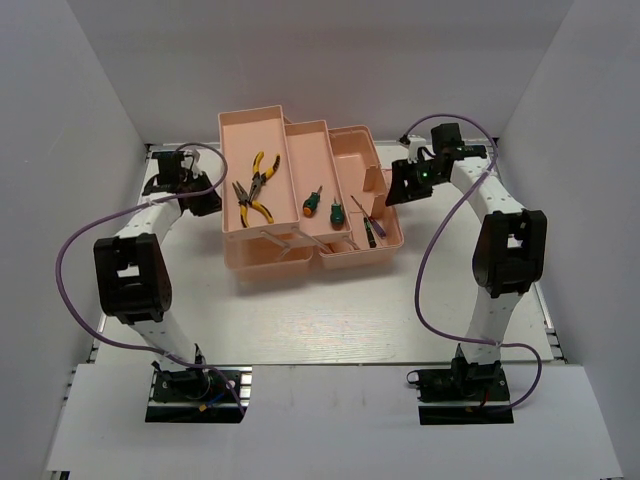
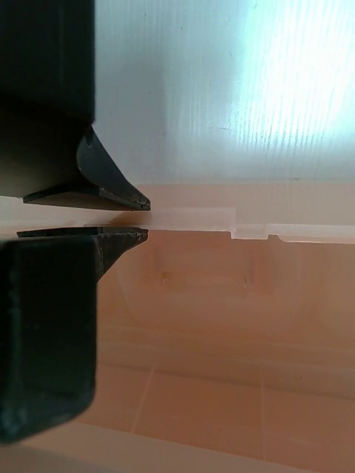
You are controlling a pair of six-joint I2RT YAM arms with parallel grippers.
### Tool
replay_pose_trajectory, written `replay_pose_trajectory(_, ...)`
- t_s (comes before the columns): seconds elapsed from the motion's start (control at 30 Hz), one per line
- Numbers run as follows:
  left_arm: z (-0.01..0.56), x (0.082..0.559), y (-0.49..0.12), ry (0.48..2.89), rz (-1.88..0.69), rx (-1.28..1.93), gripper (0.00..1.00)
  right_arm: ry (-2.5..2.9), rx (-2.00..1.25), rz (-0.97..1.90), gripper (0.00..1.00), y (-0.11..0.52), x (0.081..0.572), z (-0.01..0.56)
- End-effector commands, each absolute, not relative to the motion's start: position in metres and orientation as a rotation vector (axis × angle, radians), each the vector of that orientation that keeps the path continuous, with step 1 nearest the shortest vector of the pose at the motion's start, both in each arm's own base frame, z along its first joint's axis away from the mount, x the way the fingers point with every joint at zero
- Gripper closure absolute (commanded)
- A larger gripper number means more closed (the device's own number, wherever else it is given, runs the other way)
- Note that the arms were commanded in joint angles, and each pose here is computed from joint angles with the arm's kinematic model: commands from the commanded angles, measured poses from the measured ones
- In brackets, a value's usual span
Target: Sort the tools into containers
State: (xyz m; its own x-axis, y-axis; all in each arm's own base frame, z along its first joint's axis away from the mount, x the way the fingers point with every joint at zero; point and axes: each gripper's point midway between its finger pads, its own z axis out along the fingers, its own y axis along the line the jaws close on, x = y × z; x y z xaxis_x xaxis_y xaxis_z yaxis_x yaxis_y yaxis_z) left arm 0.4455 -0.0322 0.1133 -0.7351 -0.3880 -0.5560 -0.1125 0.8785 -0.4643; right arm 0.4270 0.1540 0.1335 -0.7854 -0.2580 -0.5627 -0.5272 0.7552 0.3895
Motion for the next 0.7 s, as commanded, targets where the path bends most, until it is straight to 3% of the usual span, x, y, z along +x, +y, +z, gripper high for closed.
replay_pose_trajectory(0.0, 0.195, 0.469, -0.043, 2.187, -0.514, -0.248, 1.00, 2.406, -0.553, 0.697, 0.37, 0.158, 0.447, 0.150)
replay_pose_trajectory(0.67, 0.259, 0.484, -0.073, 2.085, -0.393, -0.180, 1.00, 2.533, -0.433, 0.429, 0.40, 0.139, 0.450, 0.114)
